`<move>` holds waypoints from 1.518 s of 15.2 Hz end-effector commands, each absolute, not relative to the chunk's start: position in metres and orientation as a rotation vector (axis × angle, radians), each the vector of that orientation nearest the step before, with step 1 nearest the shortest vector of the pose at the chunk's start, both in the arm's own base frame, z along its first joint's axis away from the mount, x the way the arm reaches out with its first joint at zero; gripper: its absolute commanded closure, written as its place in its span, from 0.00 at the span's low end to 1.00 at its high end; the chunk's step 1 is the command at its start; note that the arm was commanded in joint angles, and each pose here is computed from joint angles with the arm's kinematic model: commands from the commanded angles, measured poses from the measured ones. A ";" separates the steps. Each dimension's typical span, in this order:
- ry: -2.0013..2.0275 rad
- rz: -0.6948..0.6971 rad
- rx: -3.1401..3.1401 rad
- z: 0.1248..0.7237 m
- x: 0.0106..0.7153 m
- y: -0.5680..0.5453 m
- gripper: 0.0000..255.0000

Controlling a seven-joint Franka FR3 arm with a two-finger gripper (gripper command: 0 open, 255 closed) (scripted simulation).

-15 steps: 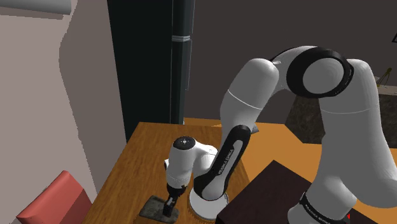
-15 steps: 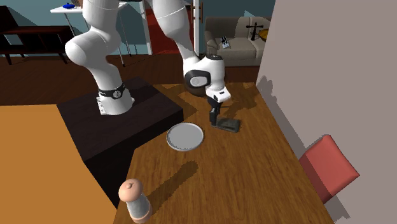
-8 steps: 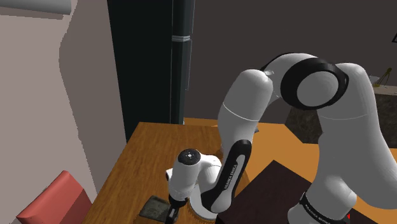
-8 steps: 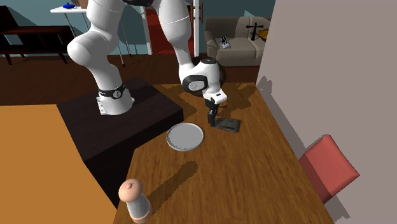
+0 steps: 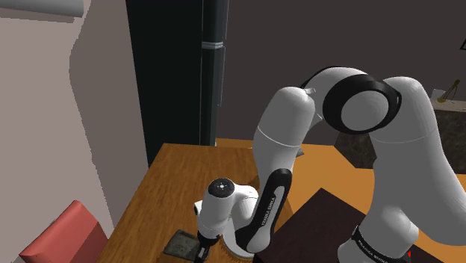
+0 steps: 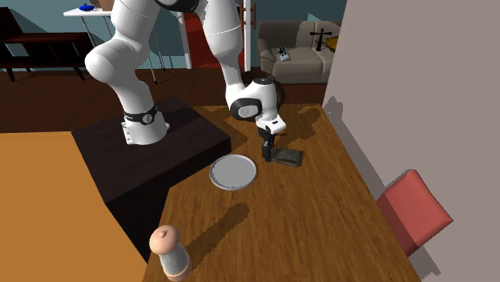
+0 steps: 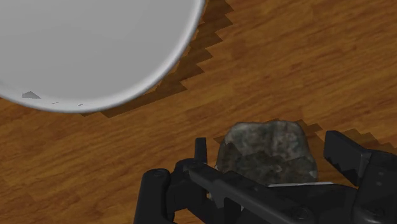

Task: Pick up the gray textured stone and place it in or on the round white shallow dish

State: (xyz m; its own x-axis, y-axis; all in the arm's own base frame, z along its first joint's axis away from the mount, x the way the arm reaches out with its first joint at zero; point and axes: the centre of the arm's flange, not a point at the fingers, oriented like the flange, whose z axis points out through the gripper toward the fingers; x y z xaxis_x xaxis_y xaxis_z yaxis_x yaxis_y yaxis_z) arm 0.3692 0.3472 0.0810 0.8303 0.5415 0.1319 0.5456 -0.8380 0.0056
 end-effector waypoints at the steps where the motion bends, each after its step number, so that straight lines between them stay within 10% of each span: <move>1: -0.884 -0.200 -2.974 0.081 0.369 0.347 0.00; 2: -0.884 -0.200 -2.974 0.081 0.369 0.347 1.00; 23: -0.884 -0.200 -2.974 0.144 0.369 0.347 1.00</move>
